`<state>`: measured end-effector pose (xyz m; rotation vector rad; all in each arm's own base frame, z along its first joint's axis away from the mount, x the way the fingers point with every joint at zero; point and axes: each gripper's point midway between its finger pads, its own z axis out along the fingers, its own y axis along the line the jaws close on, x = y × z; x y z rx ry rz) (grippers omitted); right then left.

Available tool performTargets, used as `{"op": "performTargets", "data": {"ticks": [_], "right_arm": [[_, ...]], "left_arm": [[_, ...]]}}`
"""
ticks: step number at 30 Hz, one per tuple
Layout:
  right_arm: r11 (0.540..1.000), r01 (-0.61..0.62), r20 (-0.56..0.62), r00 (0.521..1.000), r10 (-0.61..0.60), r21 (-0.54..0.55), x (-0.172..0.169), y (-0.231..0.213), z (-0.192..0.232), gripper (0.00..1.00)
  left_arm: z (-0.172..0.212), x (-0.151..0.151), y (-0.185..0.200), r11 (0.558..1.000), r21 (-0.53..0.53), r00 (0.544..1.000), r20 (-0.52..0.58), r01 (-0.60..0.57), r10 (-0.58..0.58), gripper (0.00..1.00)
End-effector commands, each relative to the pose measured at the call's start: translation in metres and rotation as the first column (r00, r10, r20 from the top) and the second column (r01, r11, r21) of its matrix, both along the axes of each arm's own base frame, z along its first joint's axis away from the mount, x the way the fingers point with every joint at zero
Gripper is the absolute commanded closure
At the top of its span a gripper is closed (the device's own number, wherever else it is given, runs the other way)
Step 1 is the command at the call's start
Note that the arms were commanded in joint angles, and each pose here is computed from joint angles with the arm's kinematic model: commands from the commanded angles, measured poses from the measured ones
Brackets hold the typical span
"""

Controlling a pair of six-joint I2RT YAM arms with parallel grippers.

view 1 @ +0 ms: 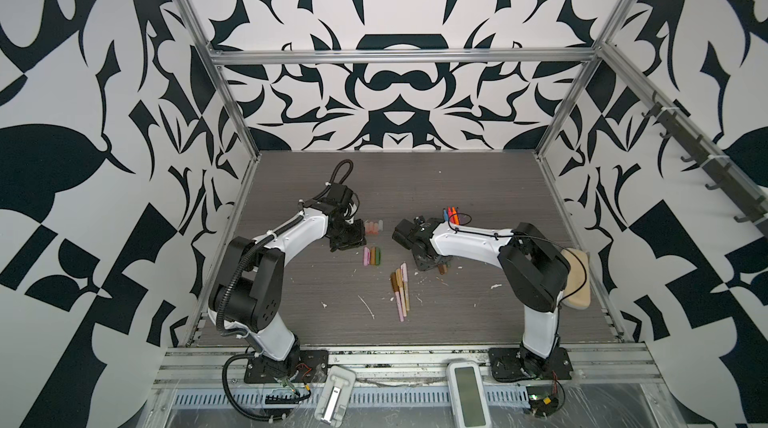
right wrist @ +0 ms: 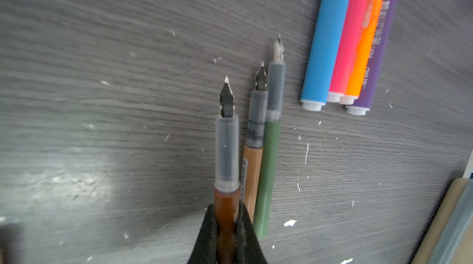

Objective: Open the pen caps
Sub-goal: 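Carry the uncapped pen beside the brown and green pens, open right gripper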

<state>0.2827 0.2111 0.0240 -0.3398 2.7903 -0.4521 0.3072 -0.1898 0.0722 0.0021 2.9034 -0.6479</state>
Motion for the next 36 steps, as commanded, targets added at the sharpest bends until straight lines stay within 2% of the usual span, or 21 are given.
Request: {"op": "performTargets", "data": {"ticks": [1,19,21,24,25,36], "right_arm": [[1.0,0.019,0.044,0.999,-0.019,-0.012,0.009,0.0,0.011,0.91],[0.998,0.013,0.04,0.999,-0.01,-0.057,0.018,0.004,-0.003,0.88],[0.998,0.012,0.039,0.999,-0.01,-0.055,0.018,0.004,-0.002,0.83],[0.999,0.012,0.036,0.999,-0.01,-0.048,0.017,0.004,-0.001,0.68],[0.999,0.012,0.035,0.999,-0.01,-0.045,0.016,0.004,-0.001,0.67],[1.0,0.011,0.053,0.999,-0.011,-0.018,0.016,0.005,0.017,0.67]], "left_arm": [[0.008,0.0,0.002,1.0,-0.001,1.0,0.005,0.0,0.0,0.73],[0.009,-0.001,0.002,1.0,-0.003,1.0,0.004,-0.006,0.006,0.73],[0.009,-0.002,0.002,1.0,-0.002,1.0,0.001,-0.005,0.005,0.73],[0.008,-0.002,0.002,1.0,-0.006,1.0,-0.002,-0.006,0.006,0.73],[0.008,-0.002,0.001,1.0,-0.008,1.0,-0.002,-0.005,0.005,0.73],[0.01,-0.004,0.001,1.0,-0.016,1.0,0.0,-0.005,0.005,0.73]]}}
